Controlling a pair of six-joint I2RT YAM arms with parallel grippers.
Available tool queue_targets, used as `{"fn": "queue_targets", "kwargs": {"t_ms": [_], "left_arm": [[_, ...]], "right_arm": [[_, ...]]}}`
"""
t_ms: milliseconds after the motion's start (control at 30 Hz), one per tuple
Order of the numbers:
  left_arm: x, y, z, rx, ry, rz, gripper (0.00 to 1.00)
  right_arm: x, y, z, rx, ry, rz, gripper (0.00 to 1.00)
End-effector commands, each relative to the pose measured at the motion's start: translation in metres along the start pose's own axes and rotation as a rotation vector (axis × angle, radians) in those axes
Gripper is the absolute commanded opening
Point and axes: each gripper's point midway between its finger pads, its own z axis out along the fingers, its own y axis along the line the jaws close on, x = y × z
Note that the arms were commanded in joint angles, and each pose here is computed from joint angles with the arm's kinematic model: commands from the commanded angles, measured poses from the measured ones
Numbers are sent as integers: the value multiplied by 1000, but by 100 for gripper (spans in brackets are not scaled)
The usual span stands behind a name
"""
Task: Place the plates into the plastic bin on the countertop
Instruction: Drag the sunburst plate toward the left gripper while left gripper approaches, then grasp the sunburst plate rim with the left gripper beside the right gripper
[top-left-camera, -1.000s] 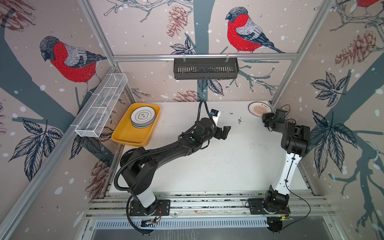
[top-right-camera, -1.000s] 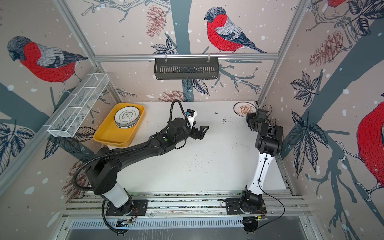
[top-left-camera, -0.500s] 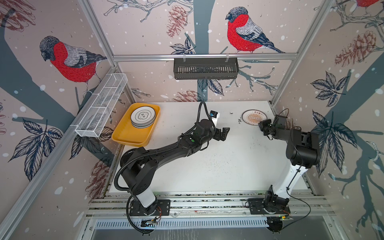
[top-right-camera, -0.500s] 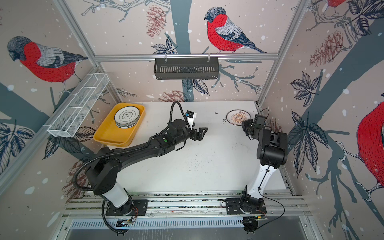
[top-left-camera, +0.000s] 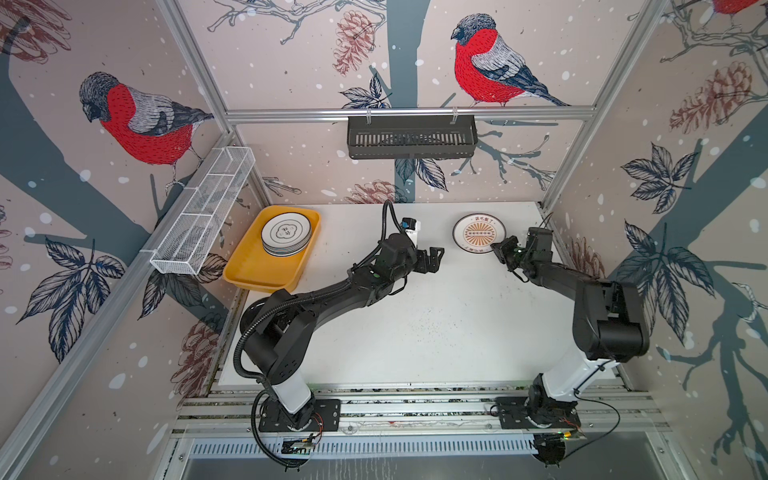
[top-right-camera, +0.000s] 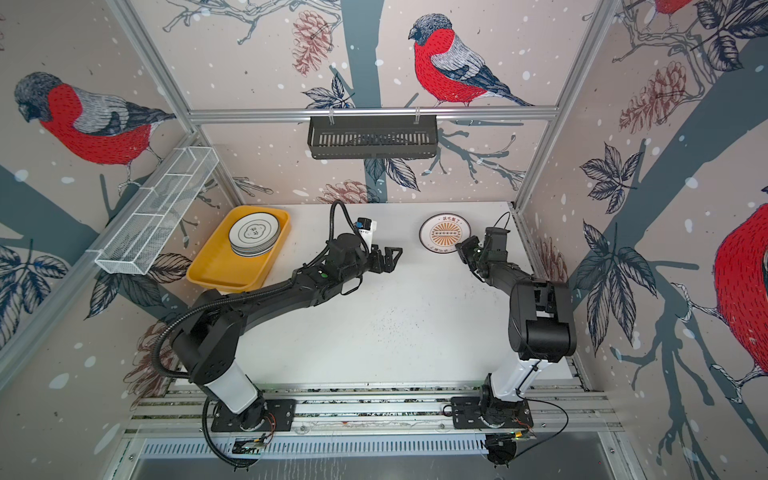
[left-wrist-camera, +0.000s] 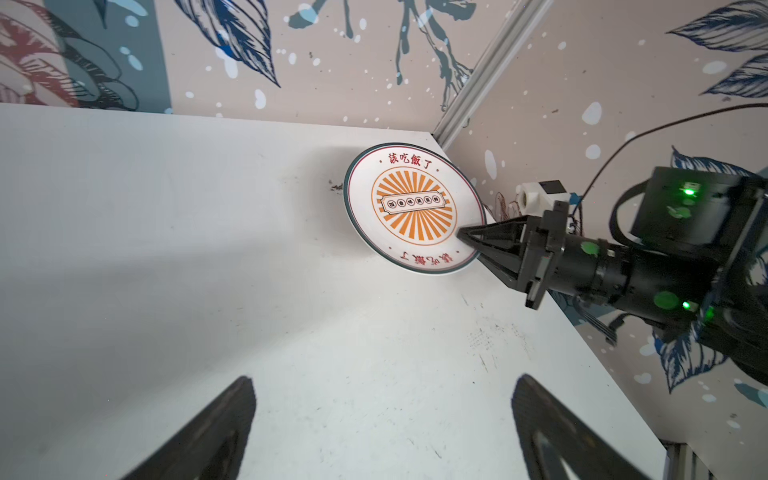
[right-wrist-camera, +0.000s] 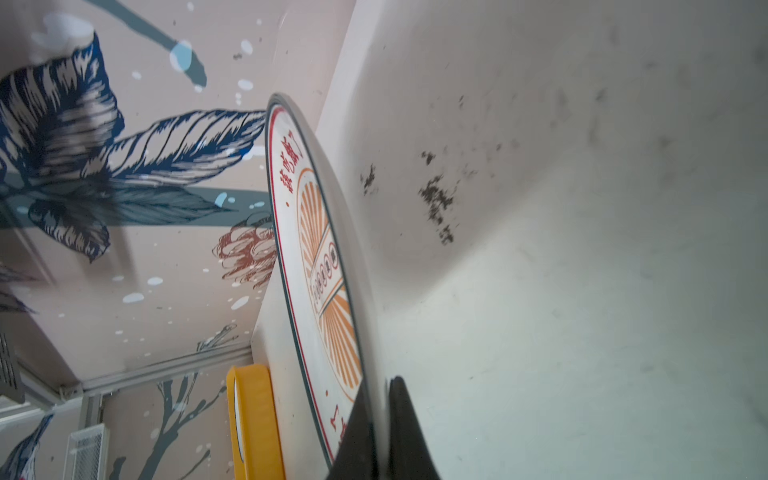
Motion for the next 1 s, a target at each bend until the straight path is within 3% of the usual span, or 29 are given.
{"fn": "queue_targets", "kwargs": {"t_ms": [0, 433, 733, 967], "left_arm": [[-9, 8, -3, -1, -12, -48, 96], [-24, 97, -31, -67, 1, -242, 96], [-16, 136, -46, -85, 6, -335, 94], [-18, 137, -52, -5, -7, -363, 88]], "right_arm": [[21, 30, 5, -56, 55, -101, 2], [138, 110, 35, -205, 259, -270, 2], [169, 131, 37, -277, 341, -287, 2], [177, 142, 33, -330, 375, -288, 2]]}}
